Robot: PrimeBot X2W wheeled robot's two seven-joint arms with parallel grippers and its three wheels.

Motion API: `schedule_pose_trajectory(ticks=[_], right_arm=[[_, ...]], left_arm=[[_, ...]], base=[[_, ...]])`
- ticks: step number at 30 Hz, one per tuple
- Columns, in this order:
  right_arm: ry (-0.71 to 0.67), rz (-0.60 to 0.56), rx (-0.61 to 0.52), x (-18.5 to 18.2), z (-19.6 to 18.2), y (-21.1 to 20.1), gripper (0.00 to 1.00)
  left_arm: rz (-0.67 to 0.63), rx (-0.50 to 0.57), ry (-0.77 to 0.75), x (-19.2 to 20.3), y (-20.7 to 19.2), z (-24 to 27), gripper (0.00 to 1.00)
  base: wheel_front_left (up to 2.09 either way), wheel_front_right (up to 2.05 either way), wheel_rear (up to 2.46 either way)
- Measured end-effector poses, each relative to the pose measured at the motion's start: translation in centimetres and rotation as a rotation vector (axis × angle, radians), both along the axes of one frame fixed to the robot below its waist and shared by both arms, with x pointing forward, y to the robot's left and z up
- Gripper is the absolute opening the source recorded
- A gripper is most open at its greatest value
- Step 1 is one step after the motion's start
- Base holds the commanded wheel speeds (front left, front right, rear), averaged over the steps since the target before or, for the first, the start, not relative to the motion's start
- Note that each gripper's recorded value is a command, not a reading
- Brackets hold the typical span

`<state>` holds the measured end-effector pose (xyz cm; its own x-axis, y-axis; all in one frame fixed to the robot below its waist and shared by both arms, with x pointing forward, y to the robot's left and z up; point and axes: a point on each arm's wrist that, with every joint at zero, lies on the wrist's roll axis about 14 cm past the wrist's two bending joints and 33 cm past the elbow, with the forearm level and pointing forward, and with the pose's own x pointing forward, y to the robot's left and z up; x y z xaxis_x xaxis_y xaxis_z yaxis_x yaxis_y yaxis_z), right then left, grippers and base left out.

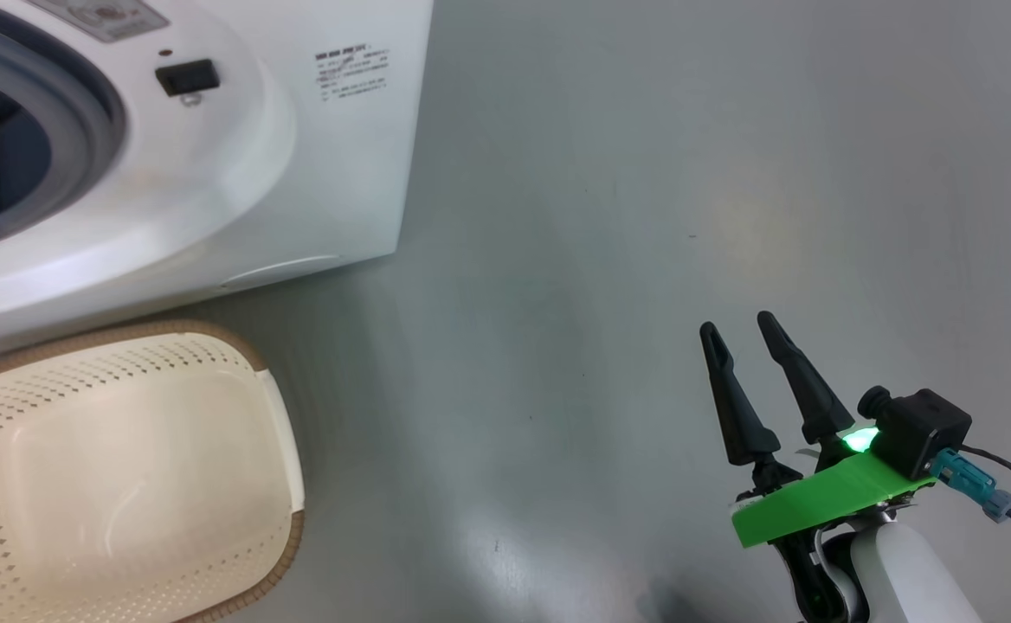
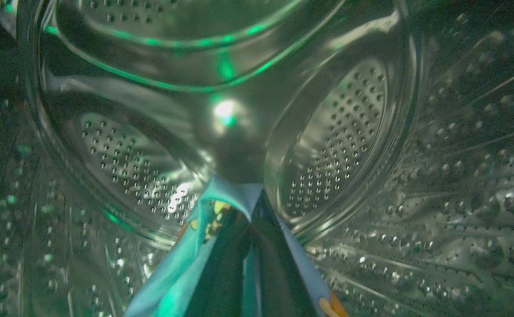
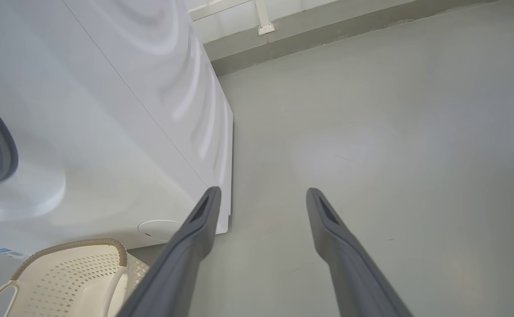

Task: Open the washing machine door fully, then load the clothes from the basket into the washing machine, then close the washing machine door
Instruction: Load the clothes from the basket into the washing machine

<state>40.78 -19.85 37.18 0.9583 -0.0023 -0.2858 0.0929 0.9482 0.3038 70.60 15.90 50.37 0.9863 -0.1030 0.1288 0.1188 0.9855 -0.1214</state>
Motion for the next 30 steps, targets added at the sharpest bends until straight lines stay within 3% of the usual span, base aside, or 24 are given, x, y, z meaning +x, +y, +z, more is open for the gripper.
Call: schedule_pose_trajectory(ticks=[7, 11, 12, 14, 15, 16, 30], right_arm=[[-0.007, 0.001, 0.004, 0.9, -0.2, 0.2, 1.00], [-0.014, 0.006, 0.008, 1.3, -0.1, 0.4, 1.00], [-0.014, 0.007, 0.009, 1.3, -0.1, 0.4, 1.00], [-0.017, 0.009, 0.010, 1.4, 0.0, 0.5, 1.00], [-0.019, 0.009, 0.010, 1.4, 0.1, 0.5, 1.00], [-0.021, 0.010, 0.010, 1.4, 0.1, 0.6, 1.00], [-0.043, 0.028, 0.012, 1.6, 0.9, 1.0, 1.00]], left_arm=[[0.060, 0.004, -0.191, 0.1, 1.5, 5.0, 0.00], [0.064, 0.001, -0.074, -0.5, 1.3, 0.5, 0.00], [0.060, 0.000, -0.033, -0.6, 1.2, -0.9, 0.09], [0.055, -0.003, 0.033, -1.0, 1.2, -3.0, 0.42], [0.054, -0.002, 0.065, -1.2, 1.2, -3.9, 0.62], [0.050, -0.001, 0.091, -1.4, 1.2, -4.7, 1.00], [0.031, 0.020, 0.302, -3.2, 1.0, -9.6, 1.00]], base=[[0.00, 0.00, 0.00], [0.00, 0.00, 0.00], [0.00, 0.00, 0.00], [0.00, 0.00, 0.00], [0.00, 0.00, 0.00], [0.00, 0.00, 0.00], [0.00, 0.00, 0.00]])
